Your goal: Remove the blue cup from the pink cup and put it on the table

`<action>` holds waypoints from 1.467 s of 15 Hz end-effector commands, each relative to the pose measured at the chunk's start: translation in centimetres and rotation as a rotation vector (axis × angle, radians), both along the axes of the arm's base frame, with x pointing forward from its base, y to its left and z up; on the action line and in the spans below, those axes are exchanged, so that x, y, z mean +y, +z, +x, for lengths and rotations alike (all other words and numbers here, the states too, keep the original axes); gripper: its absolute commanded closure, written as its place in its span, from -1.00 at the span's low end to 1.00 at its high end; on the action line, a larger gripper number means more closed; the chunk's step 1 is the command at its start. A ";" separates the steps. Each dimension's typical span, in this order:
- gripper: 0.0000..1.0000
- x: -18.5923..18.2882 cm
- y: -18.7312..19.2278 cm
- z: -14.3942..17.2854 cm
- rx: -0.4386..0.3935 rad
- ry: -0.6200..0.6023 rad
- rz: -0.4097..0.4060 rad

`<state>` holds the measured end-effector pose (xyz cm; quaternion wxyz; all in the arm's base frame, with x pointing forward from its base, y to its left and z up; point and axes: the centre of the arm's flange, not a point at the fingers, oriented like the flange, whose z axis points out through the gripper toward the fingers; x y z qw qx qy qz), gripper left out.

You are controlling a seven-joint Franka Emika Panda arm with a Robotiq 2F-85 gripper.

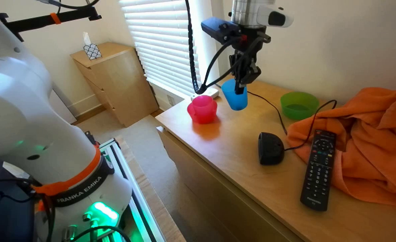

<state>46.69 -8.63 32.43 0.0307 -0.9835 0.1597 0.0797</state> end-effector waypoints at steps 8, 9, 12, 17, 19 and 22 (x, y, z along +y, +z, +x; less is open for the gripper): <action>0.98 -4.4 -5.7 5.8 0.087 -0.167 0.062; 0.98 -4.6 -5.9 6.0 0.095 -0.180 0.057; 0.98 -5.6 -6.4 6.1 0.117 -0.234 0.043; 0.27 -6.5 -6.3 5.3 0.149 -0.299 0.045; -0.04 -6.1 -5.1 5.0 0.128 -0.284 0.053; -0.48 -4.1 -0.1 4.0 0.030 -0.220 0.039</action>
